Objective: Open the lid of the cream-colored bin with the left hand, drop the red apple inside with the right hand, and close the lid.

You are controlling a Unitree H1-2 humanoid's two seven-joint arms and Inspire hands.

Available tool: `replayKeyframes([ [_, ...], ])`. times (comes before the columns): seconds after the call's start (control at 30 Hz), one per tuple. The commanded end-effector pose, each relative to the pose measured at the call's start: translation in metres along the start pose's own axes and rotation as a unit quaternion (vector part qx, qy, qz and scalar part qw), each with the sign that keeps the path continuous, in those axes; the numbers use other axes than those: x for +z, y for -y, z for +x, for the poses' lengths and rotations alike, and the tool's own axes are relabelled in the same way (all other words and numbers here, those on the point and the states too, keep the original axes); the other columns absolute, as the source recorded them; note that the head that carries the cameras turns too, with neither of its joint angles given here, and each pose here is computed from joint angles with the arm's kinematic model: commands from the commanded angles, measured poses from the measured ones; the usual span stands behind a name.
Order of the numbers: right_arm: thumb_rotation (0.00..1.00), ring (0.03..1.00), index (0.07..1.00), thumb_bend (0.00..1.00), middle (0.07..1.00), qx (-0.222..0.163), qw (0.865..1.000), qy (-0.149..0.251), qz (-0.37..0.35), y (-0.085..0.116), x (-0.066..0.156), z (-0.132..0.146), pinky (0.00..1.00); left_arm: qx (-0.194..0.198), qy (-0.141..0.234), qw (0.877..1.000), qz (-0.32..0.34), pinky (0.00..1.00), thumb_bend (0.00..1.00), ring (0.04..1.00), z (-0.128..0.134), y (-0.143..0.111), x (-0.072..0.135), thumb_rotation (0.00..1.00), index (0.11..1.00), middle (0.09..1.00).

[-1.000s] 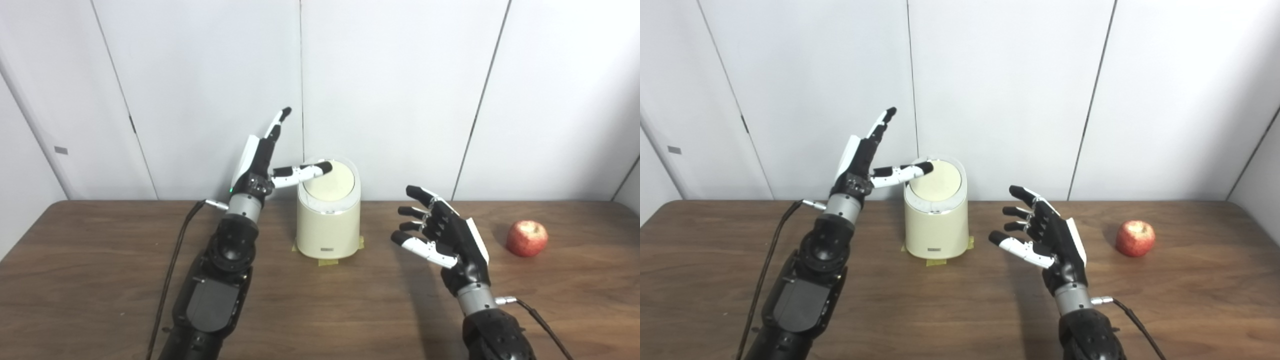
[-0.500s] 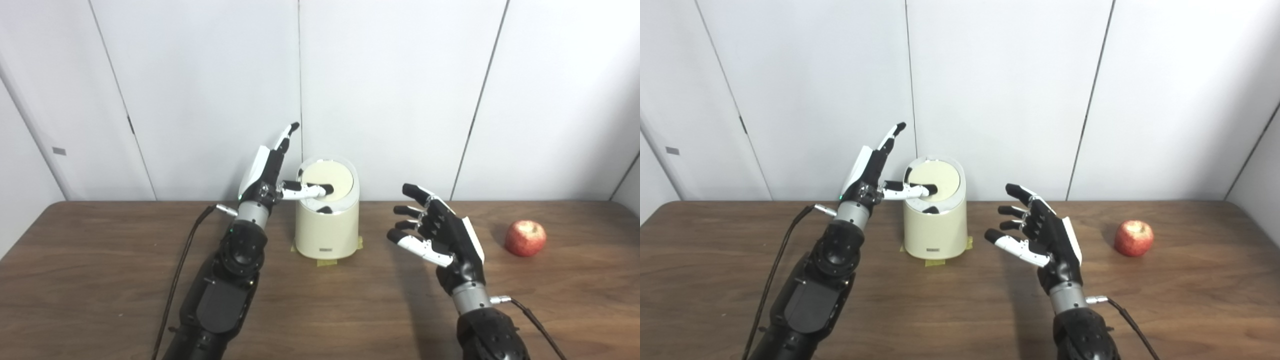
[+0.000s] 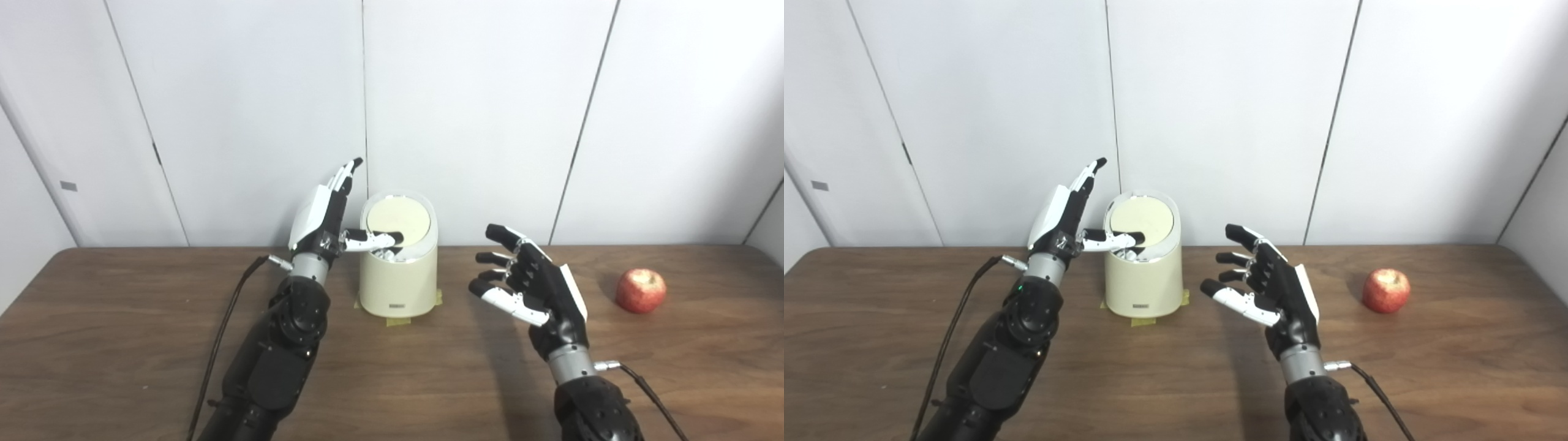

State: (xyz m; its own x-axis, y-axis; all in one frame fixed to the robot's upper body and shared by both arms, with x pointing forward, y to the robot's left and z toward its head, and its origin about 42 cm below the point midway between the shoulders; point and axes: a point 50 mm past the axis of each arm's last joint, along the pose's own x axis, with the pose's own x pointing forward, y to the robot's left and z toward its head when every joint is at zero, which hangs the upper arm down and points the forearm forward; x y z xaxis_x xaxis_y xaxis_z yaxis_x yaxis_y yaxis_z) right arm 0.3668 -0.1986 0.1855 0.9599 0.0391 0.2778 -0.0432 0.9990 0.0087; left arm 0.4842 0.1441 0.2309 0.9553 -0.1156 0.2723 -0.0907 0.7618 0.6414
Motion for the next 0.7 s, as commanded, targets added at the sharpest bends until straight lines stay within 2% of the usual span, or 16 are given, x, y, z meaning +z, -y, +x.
replayKeyframes([
  [0.0, 0.27, 0.688, 0.761, 0.9, 0.833, 0.007, 0.998, 0.062, 0.001, -0.004, 0.025, 0.012, 0.54, 0.043, 0.053, 0.997, 0.029, 0.9, 0.77, 1.0, 0.022, -0.018, 0.028, 0.05, 1.0, 1.0],
  [0.1, 0.27, 0.68, 0.762, 0.89, 0.829, 0.008, 0.998, 0.063, -0.004, -0.005, 0.027, 0.012, 0.54, 0.048, 0.061, 0.994, 0.072, 0.86, 0.76, 1.0, 0.022, -0.019, 0.029, 0.04, 1.0, 1.0],
  [0.17, 0.27, 0.678, 0.762, 0.89, 0.826, 0.008, 0.998, 0.064, -0.005, -0.005, 0.027, 0.012, 0.55, 0.047, 0.066, 0.992, 0.098, 0.88, 0.76, 1.0, 0.022, -0.02, 0.03, 0.03, 1.0, 1.0],
  [0.23, 0.26, 0.679, 0.761, 0.89, 0.828, 0.007, 0.998, 0.063, -0.002, -0.005, 0.028, 0.012, 0.54, 0.04, 0.073, 0.984, 0.159, 0.89, 0.8, 1.0, 0.022, -0.021, 0.032, 0.04, 1.0, 1.0],
  [0.27, 0.26, 0.678, 0.761, 0.89, 0.826, 0.006, 0.998, 0.062, 0.0, -0.005, 0.028, 0.012, 0.54, 0.033, 0.072, 0.976, 0.201, 0.89, 0.82, 1.0, 0.022, -0.022, 0.033, 0.06, 1.0, 1.0],
  [0.4, 0.25, 0.678, 0.763, 0.88, 0.828, 0.007, 0.998, 0.063, 0.0, -0.005, 0.027, 0.012, 0.54, -0.029, 0.058, 0.929, 0.365, 0.85, 0.96, 1.0, 0.019, -0.032, 0.046, 0.09, 1.0, 1.0],
  [0.47, 0.25, 0.679, 0.762, 0.88, 0.826, 0.007, 0.998, 0.062, -0.001, -0.004, 0.026, 0.013, 0.54, -0.054, 0.051, 0.907, 0.414, 0.76, 0.99, 0.969, 0.016, -0.035, 0.052, 0.1, 1.0, 1.0],
  [0.5, 0.25, 0.68, 0.762, 0.88, 0.828, 0.007, 0.998, 0.062, -0.001, -0.004, 0.025, 0.013, 0.54, -0.061, 0.048, 0.9, 0.429, 0.73, 1.0, 0.955, 0.015, -0.036, 0.054, 0.09, 1.0, 1.0],
  [0.6, 0.25, 0.679, 0.763, 0.88, 0.827, 0.007, 0.998, 0.063, -0.003, -0.004, 0.025, 0.013, 0.54, -0.078, 0.046, 0.886, 0.455, 0.7, 1.0, 0.943, 0.011, -0.036, 0.057, 0.09, 1.0, 1.0],
  [0.63, 0.25, 0.677, 0.763, 0.88, 0.826, 0.007, 0.998, 0.063, -0.003, -0.004, 0.026, 0.013, 0.54, -0.081, 0.046, 0.883, 0.461, 0.68, 1.0, 0.933, 0.009, -0.036, 0.058, 0.11, 1.0, 1.0],
  [0.67, 0.25, 0.677, 0.763, 0.88, 0.825, 0.007, 0.998, 0.062, -0.004, -0.004, 0.026, 0.013, 0.54, -0.084, 0.048, 0.884, 0.457, 0.67, 1.0, 0.929, 0.007, -0.036, 0.058, 0.12, 1.0, 1.0],
])
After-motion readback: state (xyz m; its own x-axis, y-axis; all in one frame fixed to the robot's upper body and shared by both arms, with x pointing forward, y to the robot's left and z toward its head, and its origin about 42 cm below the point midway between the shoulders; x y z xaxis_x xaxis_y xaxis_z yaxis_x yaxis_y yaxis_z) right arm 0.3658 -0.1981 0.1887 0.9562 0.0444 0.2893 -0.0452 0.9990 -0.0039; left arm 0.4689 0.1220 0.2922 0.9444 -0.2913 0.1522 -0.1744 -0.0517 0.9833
